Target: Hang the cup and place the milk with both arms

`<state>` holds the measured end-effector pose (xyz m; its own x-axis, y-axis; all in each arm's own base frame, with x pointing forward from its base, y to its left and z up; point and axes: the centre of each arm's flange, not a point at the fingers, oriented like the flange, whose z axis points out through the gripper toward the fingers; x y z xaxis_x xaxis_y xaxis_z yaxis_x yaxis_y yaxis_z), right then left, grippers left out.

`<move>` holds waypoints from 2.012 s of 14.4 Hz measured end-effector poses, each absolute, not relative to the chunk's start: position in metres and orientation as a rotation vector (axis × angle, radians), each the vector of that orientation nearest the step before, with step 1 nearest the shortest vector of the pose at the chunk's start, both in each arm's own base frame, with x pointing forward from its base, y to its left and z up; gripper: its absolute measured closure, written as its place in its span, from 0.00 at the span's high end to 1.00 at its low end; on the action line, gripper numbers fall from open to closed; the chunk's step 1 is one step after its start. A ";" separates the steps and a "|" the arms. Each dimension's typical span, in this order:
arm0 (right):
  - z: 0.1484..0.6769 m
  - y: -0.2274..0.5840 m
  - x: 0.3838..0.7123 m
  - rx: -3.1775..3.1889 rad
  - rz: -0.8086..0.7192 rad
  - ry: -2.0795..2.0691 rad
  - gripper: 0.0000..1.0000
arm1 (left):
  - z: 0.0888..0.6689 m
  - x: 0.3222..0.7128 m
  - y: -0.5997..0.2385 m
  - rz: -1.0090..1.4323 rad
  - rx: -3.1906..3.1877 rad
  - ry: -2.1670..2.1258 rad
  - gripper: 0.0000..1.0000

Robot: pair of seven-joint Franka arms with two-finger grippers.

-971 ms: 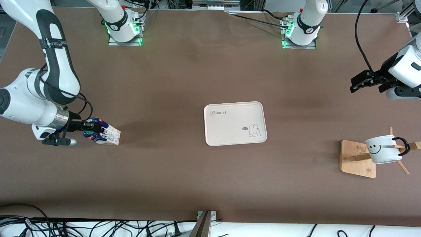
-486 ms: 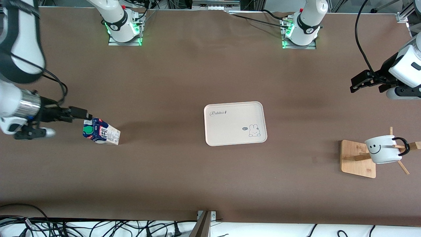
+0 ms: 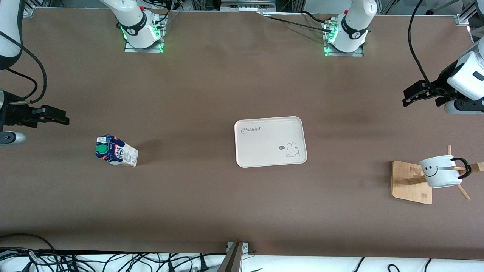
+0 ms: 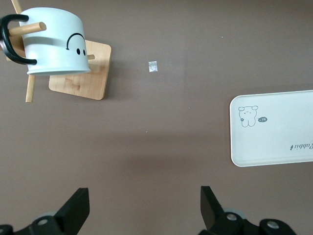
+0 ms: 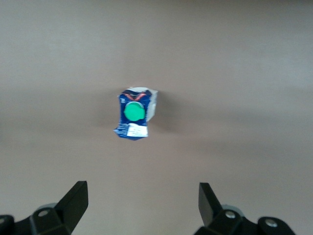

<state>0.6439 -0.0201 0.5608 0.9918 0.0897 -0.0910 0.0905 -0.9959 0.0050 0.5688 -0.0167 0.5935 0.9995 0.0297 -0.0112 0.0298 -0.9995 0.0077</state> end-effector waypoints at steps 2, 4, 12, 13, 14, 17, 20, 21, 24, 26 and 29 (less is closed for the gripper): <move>0.568 -0.023 0.644 3.087 -0.125 0.142 1.00 | 0.593 0.569 -0.017 -0.017 3.133 0.047 1.00; 0.583 -0.023 0.645 3.077 -0.076 0.144 1.00 | 0.593 0.569 -0.017 -0.017 3.133 0.047 1.00; 0.598 -0.029 0.646 3.066 -0.029 0.154 1.00 | 0.593 0.569 -0.017 -0.017 3.133 0.047 1.00; 0.601 -0.033 0.645 3.064 -0.022 0.144 1.00 | 0.593 0.569 -0.017 -0.017 3.133 0.047 1.00; 0.605 -0.041 0.643 3.066 -0.015 0.126 1.00 | 0.594 0.569 -0.017 -0.017 3.133 0.047 1.00; 0.612 -0.072 0.634 3.094 0.038 0.102 1.00 | 0.594 0.569 -0.017 -0.017 3.133 0.047 1.00; 0.615 -0.067 0.622 3.102 0.109 0.137 1.00 | 0.593 0.569 -0.016 -0.020 3.133 0.048 1.00; 0.615 -0.056 0.617 3.094 0.112 0.172 1.00 | 0.592 0.569 -0.016 -0.021 3.133 0.048 1.00; 0.617 -0.028 0.608 3.081 0.100 0.273 1.00 | 0.592 0.570 -0.016 -0.022 3.133 0.049 1.00; 0.616 -0.020 0.607 3.072 0.086 0.354 1.00 | 0.592 0.570 -0.016 -0.023 3.133 0.049 1.00; 0.615 -0.021 0.606 3.068 0.071 0.384 1.00 | 0.592 0.570 -0.016 -0.023 3.133 0.049 1.00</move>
<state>0.6057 -0.0206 0.6153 0.9682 0.2470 0.0394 0.2448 -0.9681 0.0538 0.5698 -0.0160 0.5915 0.9994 0.0309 -0.0146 0.0311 -0.9995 0.0075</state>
